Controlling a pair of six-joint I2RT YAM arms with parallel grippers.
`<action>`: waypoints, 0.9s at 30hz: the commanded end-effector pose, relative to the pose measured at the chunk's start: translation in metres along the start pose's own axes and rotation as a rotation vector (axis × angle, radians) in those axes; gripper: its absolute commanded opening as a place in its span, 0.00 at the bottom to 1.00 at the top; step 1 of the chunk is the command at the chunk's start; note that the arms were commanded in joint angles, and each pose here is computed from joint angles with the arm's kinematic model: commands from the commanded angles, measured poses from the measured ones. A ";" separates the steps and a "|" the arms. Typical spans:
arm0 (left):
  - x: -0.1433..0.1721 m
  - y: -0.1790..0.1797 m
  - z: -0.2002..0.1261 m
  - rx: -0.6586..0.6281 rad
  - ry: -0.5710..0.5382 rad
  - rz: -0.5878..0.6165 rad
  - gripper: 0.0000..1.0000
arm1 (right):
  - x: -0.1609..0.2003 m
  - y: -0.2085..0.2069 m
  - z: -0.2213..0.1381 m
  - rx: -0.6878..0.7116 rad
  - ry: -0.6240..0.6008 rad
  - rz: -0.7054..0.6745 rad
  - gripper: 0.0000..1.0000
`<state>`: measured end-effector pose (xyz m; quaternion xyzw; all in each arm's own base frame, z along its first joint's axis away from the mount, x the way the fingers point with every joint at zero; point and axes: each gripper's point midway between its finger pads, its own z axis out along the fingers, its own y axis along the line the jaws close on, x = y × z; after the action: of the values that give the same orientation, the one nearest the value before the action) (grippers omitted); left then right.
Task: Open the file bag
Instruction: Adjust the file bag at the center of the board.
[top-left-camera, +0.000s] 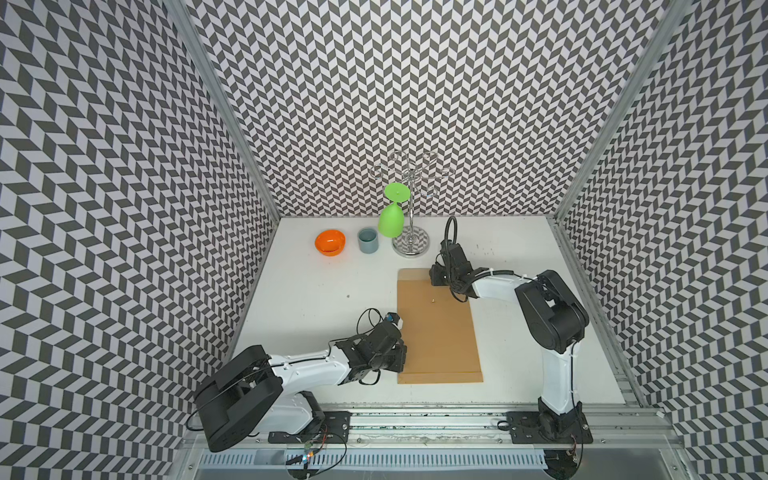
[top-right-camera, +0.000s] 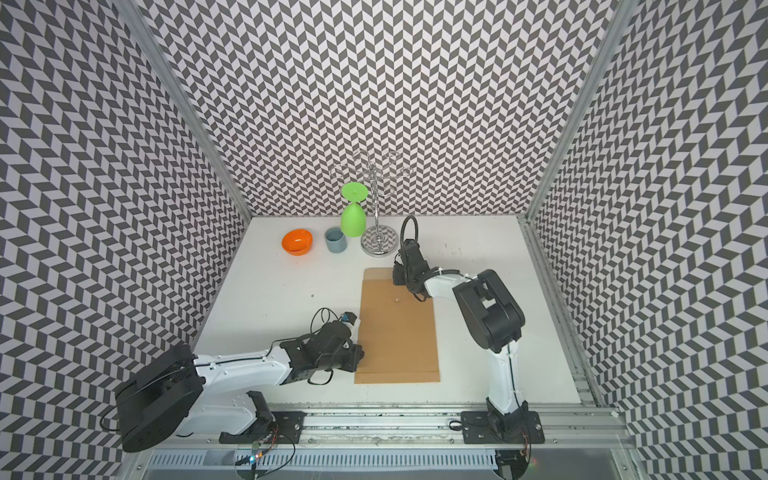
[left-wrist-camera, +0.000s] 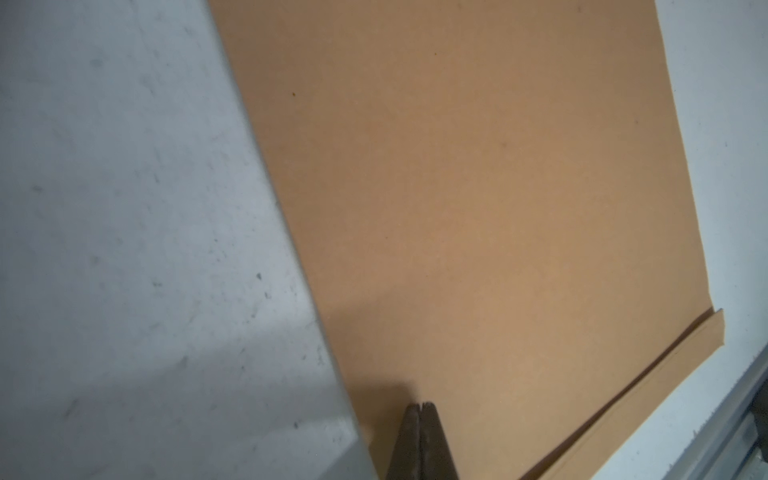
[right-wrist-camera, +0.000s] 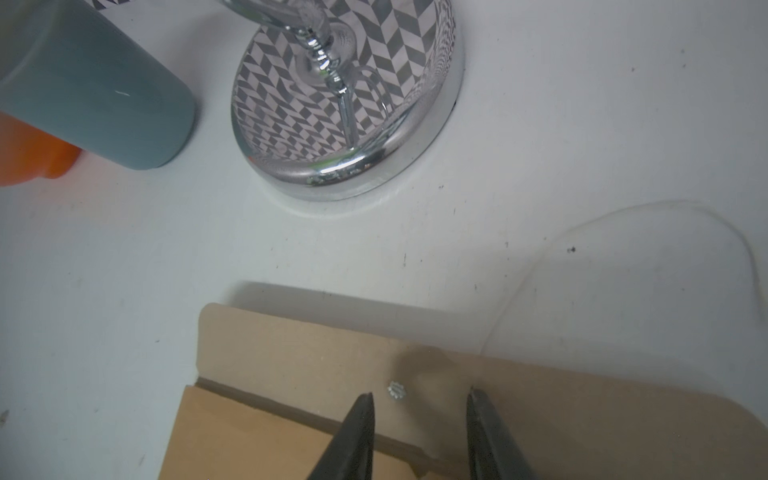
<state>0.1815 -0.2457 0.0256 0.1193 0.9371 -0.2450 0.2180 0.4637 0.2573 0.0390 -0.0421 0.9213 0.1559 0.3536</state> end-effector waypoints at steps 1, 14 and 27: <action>0.002 0.007 -0.002 -0.022 -0.002 0.006 0.00 | 0.002 -0.005 0.011 0.032 -0.005 -0.026 0.38; 0.003 0.007 -0.002 -0.020 -0.003 0.005 0.00 | 0.041 -0.022 0.021 0.124 0.085 -0.073 0.41; 0.003 0.009 -0.003 -0.028 -0.004 0.003 0.00 | 0.067 -0.033 0.029 0.304 0.164 -0.136 0.41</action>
<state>0.1812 -0.2436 0.0243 0.1183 0.9380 -0.2414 0.2187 0.4707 0.2608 0.0249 -0.0521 0.9246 0.0563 0.3732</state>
